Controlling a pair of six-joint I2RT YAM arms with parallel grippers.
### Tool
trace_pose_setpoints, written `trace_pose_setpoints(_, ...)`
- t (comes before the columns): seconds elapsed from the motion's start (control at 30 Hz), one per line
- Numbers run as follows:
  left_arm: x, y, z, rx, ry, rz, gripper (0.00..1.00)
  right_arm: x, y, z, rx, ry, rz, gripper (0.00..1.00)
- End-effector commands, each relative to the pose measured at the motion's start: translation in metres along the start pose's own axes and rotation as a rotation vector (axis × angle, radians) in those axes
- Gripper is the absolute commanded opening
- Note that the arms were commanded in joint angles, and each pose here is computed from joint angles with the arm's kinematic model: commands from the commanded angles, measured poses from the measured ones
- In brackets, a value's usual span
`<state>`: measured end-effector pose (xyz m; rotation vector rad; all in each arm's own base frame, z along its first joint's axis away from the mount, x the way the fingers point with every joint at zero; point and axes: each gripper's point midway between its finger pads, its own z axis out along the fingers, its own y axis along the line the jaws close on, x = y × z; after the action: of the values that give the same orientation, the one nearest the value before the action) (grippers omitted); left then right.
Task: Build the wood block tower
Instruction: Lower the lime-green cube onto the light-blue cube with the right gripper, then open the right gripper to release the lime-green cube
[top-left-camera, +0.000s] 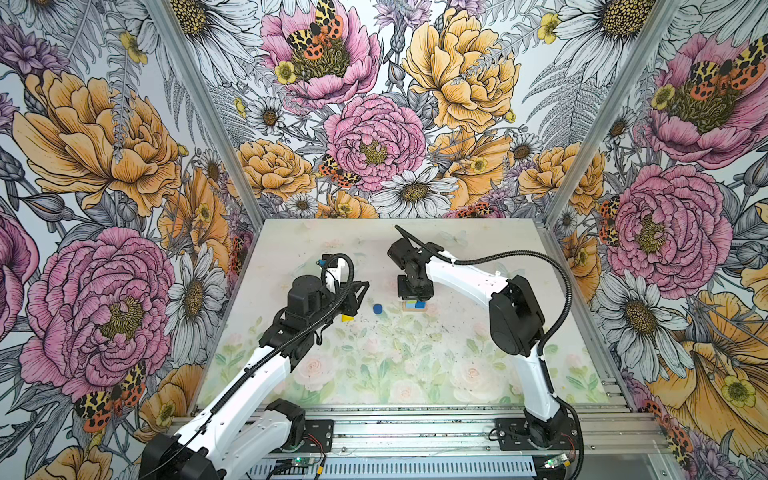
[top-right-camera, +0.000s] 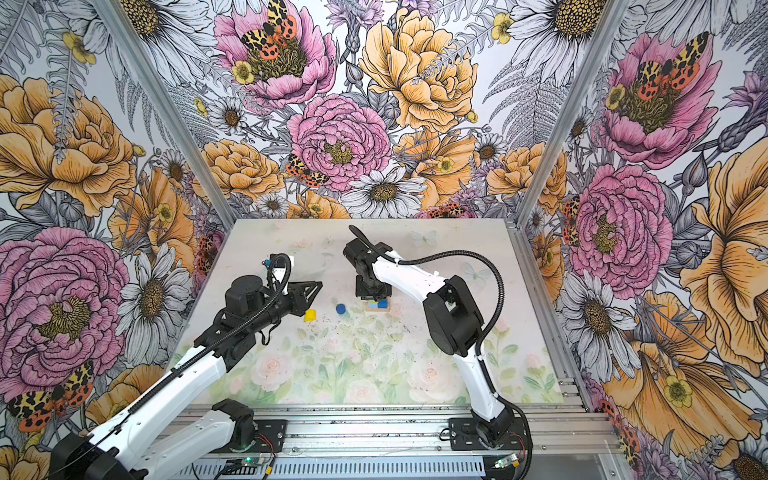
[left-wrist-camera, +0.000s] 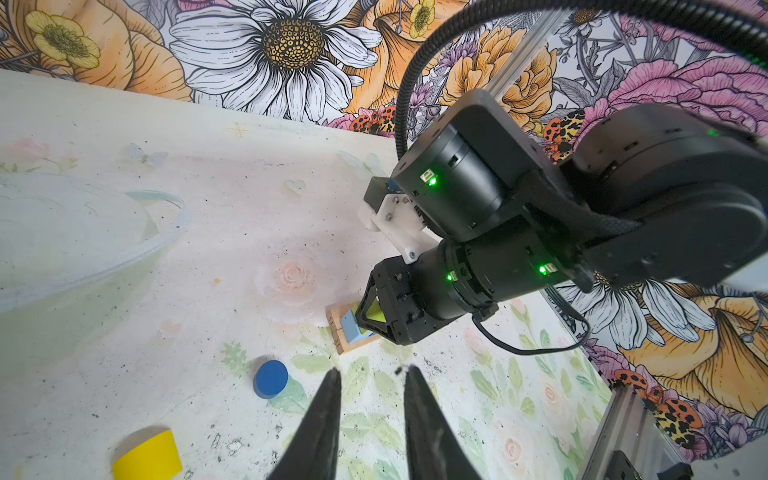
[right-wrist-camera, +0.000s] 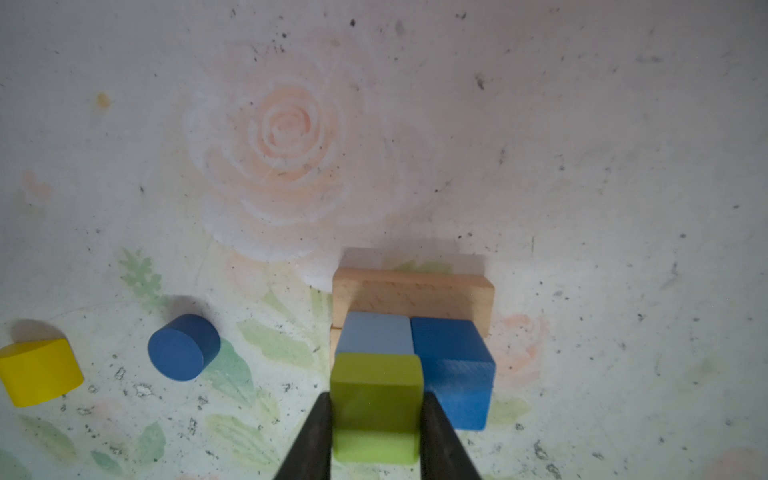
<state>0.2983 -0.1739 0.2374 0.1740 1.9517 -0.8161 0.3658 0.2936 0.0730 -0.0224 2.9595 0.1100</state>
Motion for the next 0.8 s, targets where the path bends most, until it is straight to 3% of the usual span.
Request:
trace_pose_setpoints(0.0, -0.0042, 0.0036, -0.003, -0.019, -0.034, 0.025, 0.28, -0.0061, 0.0033, -0.0038, 0.004, -0.027, 0.017, 0.26)
trace_pose_setpoints(0.6, -0.0039, 0.004, -0.0048, -0.022, -0.04, 0.027, 0.28, -0.0052, 0.0024, -0.0035, 0.01, -0.029, 0.035, 0.25)
trace_pose_setpoints(0.77, -0.004, 0.0039, -0.005, -0.022, -0.041, 0.027, 0.28, -0.0057, 0.0035, -0.0045, 0.007, -0.032, 0.033, 0.32)
